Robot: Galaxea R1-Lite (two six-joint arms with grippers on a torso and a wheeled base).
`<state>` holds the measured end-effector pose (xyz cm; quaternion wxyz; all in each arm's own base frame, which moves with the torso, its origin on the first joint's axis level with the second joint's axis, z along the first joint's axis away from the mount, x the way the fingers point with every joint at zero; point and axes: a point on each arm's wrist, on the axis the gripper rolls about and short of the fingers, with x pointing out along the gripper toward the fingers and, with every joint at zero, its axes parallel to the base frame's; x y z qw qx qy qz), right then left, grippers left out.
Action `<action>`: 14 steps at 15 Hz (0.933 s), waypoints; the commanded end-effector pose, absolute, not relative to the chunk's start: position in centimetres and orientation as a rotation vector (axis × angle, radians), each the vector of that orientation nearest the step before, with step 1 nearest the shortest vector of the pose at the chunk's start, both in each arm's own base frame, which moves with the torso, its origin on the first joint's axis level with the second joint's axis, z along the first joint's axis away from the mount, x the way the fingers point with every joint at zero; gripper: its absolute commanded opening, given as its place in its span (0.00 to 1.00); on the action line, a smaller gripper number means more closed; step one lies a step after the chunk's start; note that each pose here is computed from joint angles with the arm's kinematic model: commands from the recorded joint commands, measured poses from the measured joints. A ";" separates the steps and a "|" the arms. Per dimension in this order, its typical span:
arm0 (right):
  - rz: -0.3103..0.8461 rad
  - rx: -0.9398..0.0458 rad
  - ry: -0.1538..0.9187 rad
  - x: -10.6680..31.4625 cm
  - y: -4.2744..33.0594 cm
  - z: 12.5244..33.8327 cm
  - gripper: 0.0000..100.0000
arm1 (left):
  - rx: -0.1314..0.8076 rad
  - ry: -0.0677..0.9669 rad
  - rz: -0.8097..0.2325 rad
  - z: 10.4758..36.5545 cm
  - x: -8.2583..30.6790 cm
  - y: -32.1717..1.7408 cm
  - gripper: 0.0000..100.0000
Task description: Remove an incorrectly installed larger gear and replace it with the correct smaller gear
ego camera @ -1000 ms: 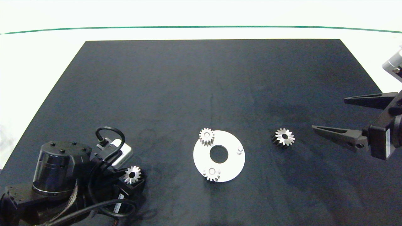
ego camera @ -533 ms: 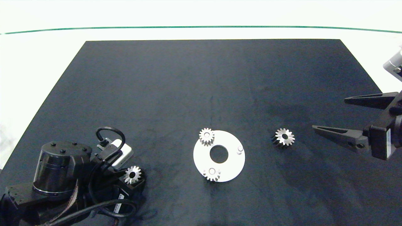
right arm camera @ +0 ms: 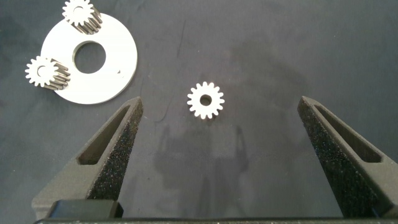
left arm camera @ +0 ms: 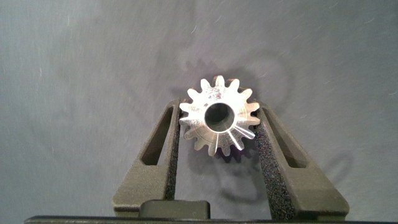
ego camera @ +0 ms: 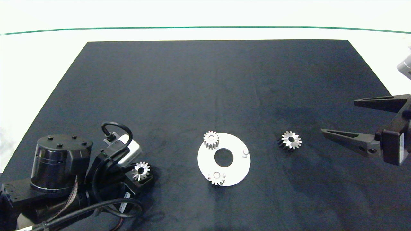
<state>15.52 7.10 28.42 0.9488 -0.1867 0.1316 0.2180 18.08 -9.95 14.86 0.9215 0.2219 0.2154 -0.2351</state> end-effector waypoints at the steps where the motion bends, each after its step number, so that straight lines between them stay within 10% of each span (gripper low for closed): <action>1: 0.460 -0.379 0.264 15.4 7.1 28.5 1.00 | 0.505 0.392 -0.512 15.7 18.2 -10.5 0.22; 14: 0.483 -0.325 0.160 11.6 5.5 30.0 1.00 | 0.701 0.428 -0.631 21.4 18.5 -15.3 0.22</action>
